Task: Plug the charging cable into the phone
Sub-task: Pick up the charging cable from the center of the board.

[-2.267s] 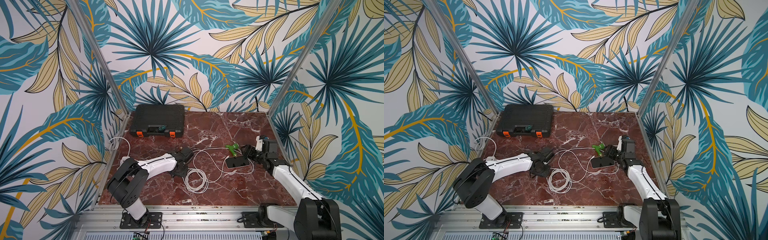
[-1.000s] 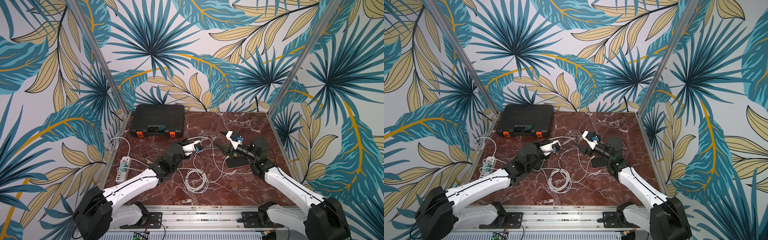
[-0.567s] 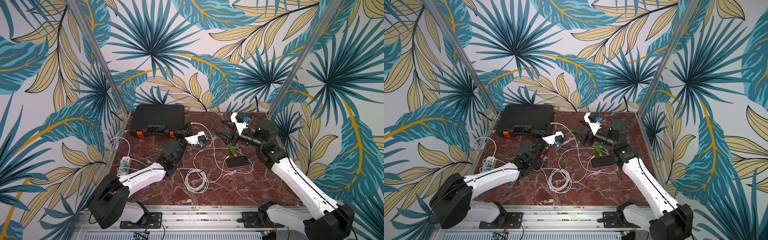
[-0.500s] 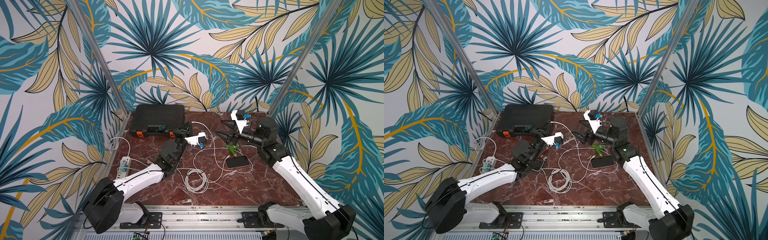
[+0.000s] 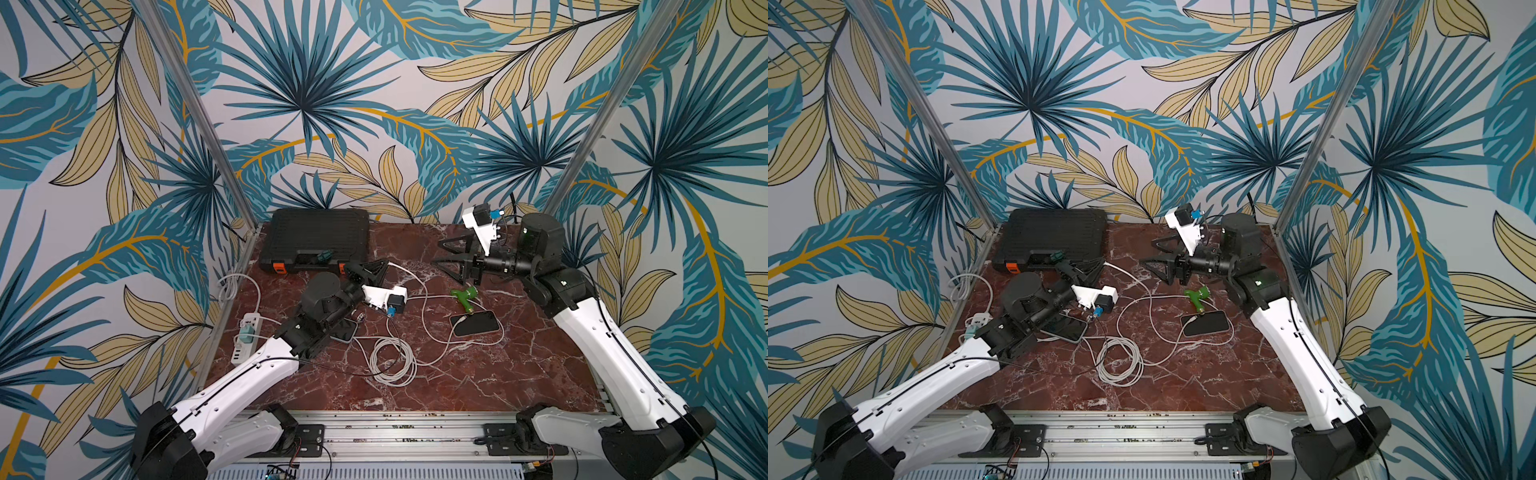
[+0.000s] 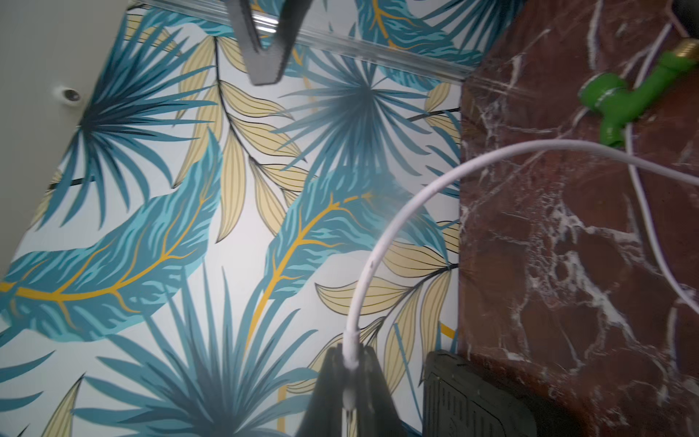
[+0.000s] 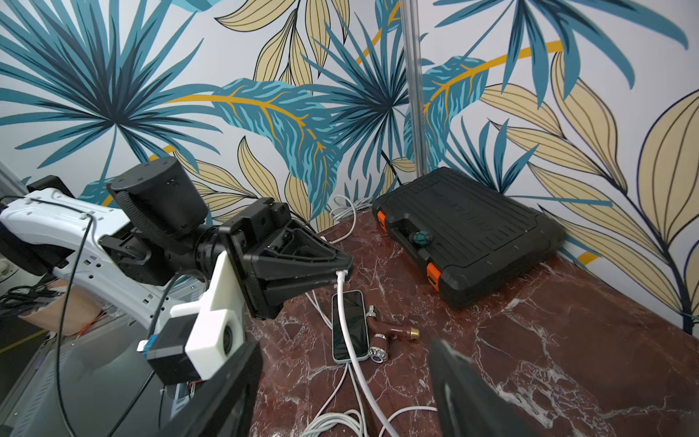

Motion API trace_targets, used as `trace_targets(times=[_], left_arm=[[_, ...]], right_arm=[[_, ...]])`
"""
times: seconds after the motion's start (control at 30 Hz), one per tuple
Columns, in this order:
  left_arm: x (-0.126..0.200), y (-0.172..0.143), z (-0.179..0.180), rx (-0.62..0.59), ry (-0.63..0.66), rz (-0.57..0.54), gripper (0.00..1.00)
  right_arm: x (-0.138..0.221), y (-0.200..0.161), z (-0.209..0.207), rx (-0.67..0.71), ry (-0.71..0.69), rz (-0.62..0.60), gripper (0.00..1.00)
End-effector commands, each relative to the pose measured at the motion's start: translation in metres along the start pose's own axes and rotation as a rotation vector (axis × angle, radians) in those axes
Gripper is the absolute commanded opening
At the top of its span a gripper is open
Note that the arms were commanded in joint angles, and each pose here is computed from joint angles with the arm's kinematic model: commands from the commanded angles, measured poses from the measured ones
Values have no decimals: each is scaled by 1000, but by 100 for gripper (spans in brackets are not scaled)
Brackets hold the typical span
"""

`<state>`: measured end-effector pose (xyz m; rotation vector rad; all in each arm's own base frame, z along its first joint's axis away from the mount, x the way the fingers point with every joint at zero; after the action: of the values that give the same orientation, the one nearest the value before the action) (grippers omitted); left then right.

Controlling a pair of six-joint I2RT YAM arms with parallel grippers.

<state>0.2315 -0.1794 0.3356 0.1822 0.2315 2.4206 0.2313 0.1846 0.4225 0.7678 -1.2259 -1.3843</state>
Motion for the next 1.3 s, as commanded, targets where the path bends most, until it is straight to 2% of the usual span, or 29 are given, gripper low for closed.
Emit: trace_targets(times=[0.0,0.37,0.57,0.87,1.03,1.27], left_arm=[[7,-2,-13,13,-140,-16,0],[-4,-5,-11,-152,50,-20,0],[-9,-4,-10,-239,98,-36,0],[-17,-2,-7,-298,79,-58,0],[-21,-2,-6,-310,77,-69,0],[-25,-3,-9,-309,81,-58,0]], right_arm=[[-6,-13,-3,-98,78,77,75],[-45,-28,-39,-256,235,128,66],[-64,-33,-58,-363,287,152,58],[-80,-45,-68,-412,331,191,55],[-90,-53,-75,-457,342,209,46],[-102,-64,-73,-485,361,251,45]])
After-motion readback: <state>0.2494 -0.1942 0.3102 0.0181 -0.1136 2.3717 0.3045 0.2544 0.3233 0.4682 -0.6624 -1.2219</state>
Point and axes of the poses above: each gripper's point midway between its finger pads, its own x axis back along the fingers, its own z axis along the line the jaws close on, y = z × x, the point moved 10 cm from there along x, back along the fingers, and after that the axes turned 1 degree about -x, right-handed, at the moved point
